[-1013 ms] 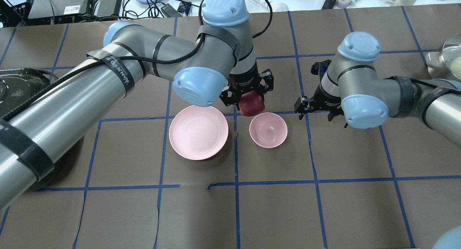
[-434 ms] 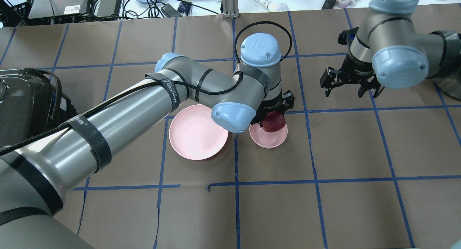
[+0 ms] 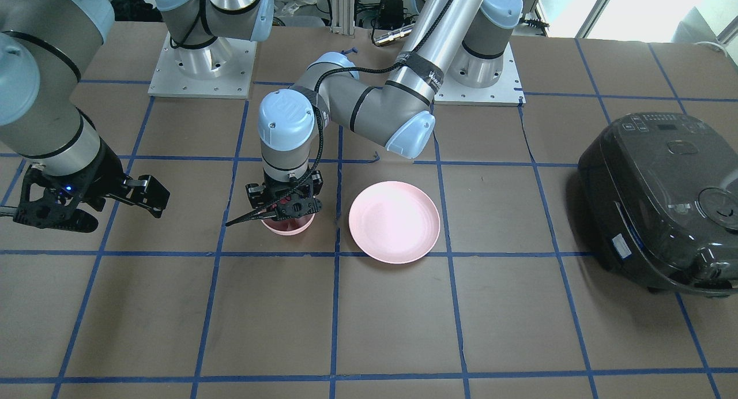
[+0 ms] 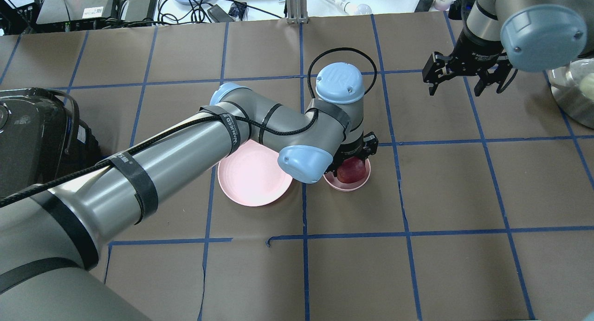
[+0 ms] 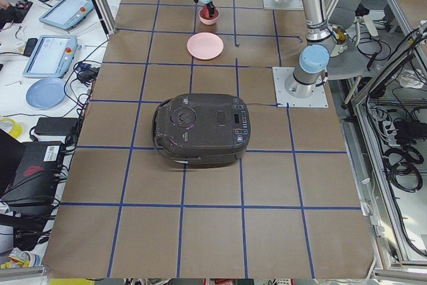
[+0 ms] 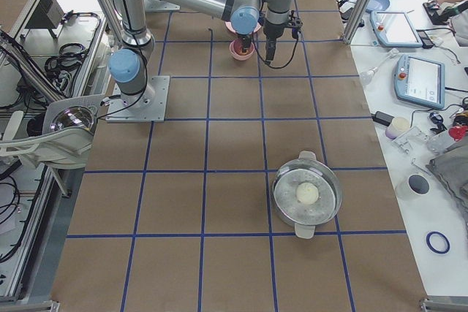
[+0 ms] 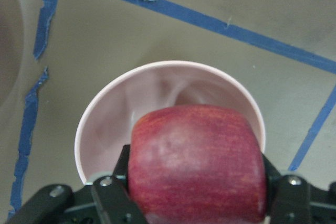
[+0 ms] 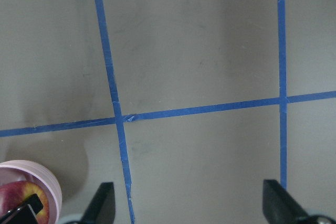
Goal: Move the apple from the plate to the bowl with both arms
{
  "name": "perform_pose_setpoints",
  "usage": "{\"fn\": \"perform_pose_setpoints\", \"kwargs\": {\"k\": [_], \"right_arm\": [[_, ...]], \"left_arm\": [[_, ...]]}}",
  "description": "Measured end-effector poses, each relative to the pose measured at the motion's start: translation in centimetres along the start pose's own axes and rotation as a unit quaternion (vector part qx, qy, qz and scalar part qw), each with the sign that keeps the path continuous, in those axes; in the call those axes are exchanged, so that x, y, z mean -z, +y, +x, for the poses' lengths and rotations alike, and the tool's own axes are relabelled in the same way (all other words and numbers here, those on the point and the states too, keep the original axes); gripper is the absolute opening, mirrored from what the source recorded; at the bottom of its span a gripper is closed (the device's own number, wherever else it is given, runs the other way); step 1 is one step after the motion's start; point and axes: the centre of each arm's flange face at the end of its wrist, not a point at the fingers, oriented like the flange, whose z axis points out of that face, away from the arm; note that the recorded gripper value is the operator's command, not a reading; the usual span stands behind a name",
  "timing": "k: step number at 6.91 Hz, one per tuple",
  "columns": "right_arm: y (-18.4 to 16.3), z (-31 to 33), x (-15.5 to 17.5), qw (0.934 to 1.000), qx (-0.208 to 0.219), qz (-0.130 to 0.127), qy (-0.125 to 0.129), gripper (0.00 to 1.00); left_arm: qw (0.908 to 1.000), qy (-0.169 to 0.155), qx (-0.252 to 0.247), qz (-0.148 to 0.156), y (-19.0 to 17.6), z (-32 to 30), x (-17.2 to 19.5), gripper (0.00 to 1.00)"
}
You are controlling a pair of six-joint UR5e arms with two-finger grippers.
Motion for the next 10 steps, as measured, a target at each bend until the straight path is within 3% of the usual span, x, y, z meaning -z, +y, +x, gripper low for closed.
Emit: {"fn": "perform_pose_setpoints", "kwargs": {"k": [2, 3, 6, 8, 10], "right_arm": [[1.2, -0.1, 2.8, 0.9997, -0.004, 0.026, 0.000, 1.00], [1.9, -0.1, 3.9, 0.9994, -0.006, 0.035, 0.001, 1.00], [3.9, -2.9, 6.1, 0.9983, 0.020, 0.055, -0.002, 1.00], [5.0, -5.1, 6.8, 0.9972, 0.042, 0.061, -0.004, 1.00], [5.6, -5.7, 7.0, 0.9972, 0.047, 0.057, -0.013, 1.00]], "left_arm": [[0.9995, 0.011, -0.027, 0.011, 0.0, -0.1, 1.9, 1.00], [0.9985, 0.023, -0.043, 0.023, -0.5, -0.1, 4.8, 1.00], [0.9920, 0.048, -0.102, 0.057, -2.3, -3.6, 20.2, 1.00], [0.9899, 0.026, -0.132, 0.046, -4.6, -11.3, 27.9, 1.00], [0.9826, -0.016, -0.182, 0.036, -7.5, -20.7, 32.1, 0.99]]}}
